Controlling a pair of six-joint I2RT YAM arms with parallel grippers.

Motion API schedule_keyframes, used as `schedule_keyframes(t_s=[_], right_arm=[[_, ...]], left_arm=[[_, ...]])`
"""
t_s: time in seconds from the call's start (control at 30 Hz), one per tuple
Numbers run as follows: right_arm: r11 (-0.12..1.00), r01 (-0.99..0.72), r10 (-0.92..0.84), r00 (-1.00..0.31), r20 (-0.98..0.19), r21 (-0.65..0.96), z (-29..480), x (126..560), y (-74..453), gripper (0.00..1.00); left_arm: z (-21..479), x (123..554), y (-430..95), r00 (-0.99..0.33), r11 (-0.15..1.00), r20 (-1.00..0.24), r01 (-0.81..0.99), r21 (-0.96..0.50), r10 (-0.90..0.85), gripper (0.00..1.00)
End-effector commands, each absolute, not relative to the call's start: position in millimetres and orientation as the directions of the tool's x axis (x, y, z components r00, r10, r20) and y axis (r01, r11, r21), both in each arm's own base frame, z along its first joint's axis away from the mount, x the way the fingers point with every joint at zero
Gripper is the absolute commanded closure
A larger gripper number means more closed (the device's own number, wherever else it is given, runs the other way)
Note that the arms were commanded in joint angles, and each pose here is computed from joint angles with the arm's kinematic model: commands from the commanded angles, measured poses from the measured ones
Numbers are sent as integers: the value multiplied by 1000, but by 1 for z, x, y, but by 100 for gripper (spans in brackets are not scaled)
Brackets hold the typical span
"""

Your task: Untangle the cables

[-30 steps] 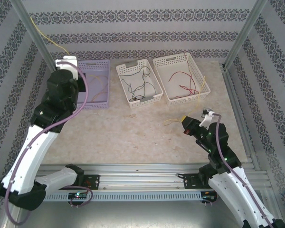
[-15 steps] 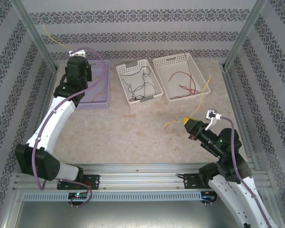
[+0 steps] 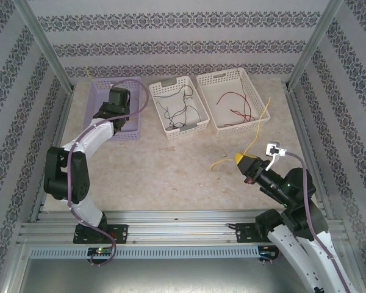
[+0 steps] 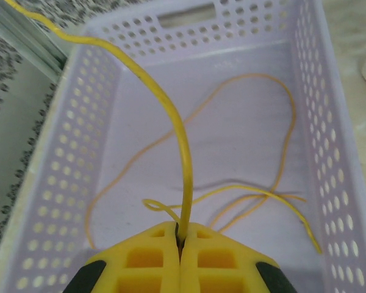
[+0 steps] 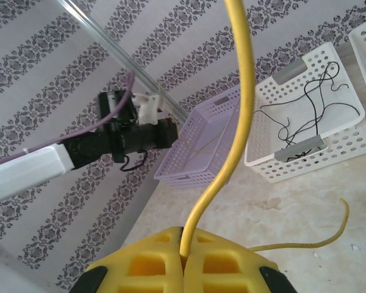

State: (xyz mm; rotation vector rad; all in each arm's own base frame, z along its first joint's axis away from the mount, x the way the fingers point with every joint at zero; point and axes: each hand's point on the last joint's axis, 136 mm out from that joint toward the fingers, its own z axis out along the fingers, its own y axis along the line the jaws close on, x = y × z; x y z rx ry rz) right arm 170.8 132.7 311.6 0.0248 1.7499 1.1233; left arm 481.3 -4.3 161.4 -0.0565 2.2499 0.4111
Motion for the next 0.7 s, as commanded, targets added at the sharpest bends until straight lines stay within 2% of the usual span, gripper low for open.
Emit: schedule_keyframes(t_s=[0.0, 0.43, 0.67], right_arm=[[545, -502, 476, -475, -740, 672, 324, 163, 136, 100], [539, -501, 469, -490, -735, 677, 320, 162, 139, 100], [542, -500, 465, -491, -737, 676, 319, 163, 140, 100]], left_arm=[[152, 490, -12, -642, 967, -766, -177, 184, 28, 100], [86, 494, -19, -779, 981, -627, -135, 139, -18, 100], [72, 494, -24, -811, 990, -583, -119, 81, -50, 99]])
